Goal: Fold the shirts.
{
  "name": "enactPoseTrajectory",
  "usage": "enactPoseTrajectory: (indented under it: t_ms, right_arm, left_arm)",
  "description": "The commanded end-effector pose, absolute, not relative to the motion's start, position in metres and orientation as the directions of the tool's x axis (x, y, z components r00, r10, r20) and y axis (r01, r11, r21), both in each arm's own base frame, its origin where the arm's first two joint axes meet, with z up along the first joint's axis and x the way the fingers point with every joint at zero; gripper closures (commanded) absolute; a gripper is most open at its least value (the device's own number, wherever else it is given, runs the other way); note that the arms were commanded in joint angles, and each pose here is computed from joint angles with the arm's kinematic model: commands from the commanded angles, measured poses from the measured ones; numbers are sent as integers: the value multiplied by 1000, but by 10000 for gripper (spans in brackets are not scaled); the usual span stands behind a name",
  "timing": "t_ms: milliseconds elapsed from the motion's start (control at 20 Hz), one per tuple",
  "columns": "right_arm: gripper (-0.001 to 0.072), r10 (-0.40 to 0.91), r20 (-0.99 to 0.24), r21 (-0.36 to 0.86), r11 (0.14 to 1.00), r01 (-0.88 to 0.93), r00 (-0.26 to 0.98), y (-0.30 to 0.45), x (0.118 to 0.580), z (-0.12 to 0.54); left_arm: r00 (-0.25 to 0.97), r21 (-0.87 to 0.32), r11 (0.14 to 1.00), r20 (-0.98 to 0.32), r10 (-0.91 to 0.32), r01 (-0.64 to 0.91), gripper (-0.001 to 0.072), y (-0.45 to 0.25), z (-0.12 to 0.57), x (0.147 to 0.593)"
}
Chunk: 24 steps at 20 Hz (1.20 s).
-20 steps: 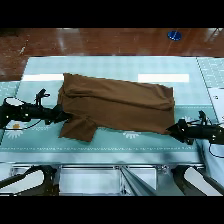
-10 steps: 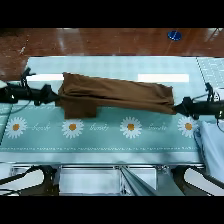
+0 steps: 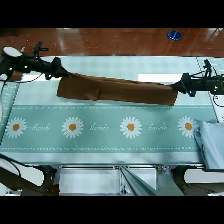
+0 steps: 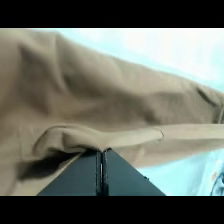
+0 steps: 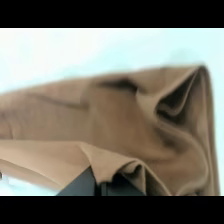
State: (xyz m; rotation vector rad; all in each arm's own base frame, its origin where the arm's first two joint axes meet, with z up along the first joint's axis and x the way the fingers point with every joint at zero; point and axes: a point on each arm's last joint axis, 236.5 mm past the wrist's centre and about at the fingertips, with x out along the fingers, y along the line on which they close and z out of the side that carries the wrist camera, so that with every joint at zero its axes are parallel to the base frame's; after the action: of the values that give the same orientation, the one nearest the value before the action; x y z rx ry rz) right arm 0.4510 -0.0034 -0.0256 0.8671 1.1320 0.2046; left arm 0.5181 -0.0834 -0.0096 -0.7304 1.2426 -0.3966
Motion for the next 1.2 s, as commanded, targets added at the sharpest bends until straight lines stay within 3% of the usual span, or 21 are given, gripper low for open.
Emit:
enactPoseTrajectory:
  t_ms: [0, 50, 100, 150, 200, 300, 350, 450, 600, 750, 900, 1000, 1150]
  right_arm:
    - [687, 562, -698, 706, 643, 296, 443, -8, 474, -42]
    - [676, 562, -700, 705, 643, 299, 440, -9, 476, -47]
    - [521, 556, -702, 703, 642, 307, 445, -11, 478, -52]
    - [341, 548, -705, 699, 643, 313, 450, -13, 480, -55]
    - [296, 544, -706, 698, 645, 312, 454, -14, 481, -55]
    - [299, 560, -714, 692, 660, 295, 420, -26, 470, -43]
    - [299, 557, -732, 671, 687, 279, 391, -39, 457, -35]
    - [298, 446, -807, 572, 752, 326, 387, -90, 433, -28]
    - [298, 345, -825, 540, 715, 445, 447, -131, 415, -28]
    - [294, 439, -784, 608, 683, 404, 438, -94, 411, -41]
    - [292, 477, -776, 618, 704, 349, 413, -61, 418, -42]
    - [292, 475, -774, 617, 715, 330, 419, -49, 426, -41]
    - [292, 453, -799, 583, 745, 324, 395, -38, 428, -48]
  left_arm:
    - [250, -700, 703, -708, -660, -128, 690, -90, -31, 537]
    - [246, -700, 702, -709, -661, -131, 690, -90, -36, 538]
    - [252, -699, 702, -710, -658, -136, 653, -89, -39, 541]
    - [260, -699, 702, -710, -655, -138, 414, -88, -40, 543]
    - [261, -698, 703, -710, -654, -134, 211, -87, -38, 543]
    - [202, -616, 777, -784, -587, -131, 206, -51, -33, 529]
    - [133, -482, 854, -876, -464, -193, 206, -3, -36, 510]
    - [40, -294, 912, -955, -295, -286, 206, 78, -21, 469]
    - [177, -288, 884, -955, -237, -369, 207, 128, 23, 454]
    - [404, -306, 884, -902, -150, -354, 206, 126, 63, 462]
    - [595, -358, 901, -789, -150, -247, 206, 79, 98, 460]
    - [631, -385, 906, -750, -198, -173, 206, 40, 105, 444]
    - [592, -394, 914, -760, -267, -94, 206, -11, 90, 407]
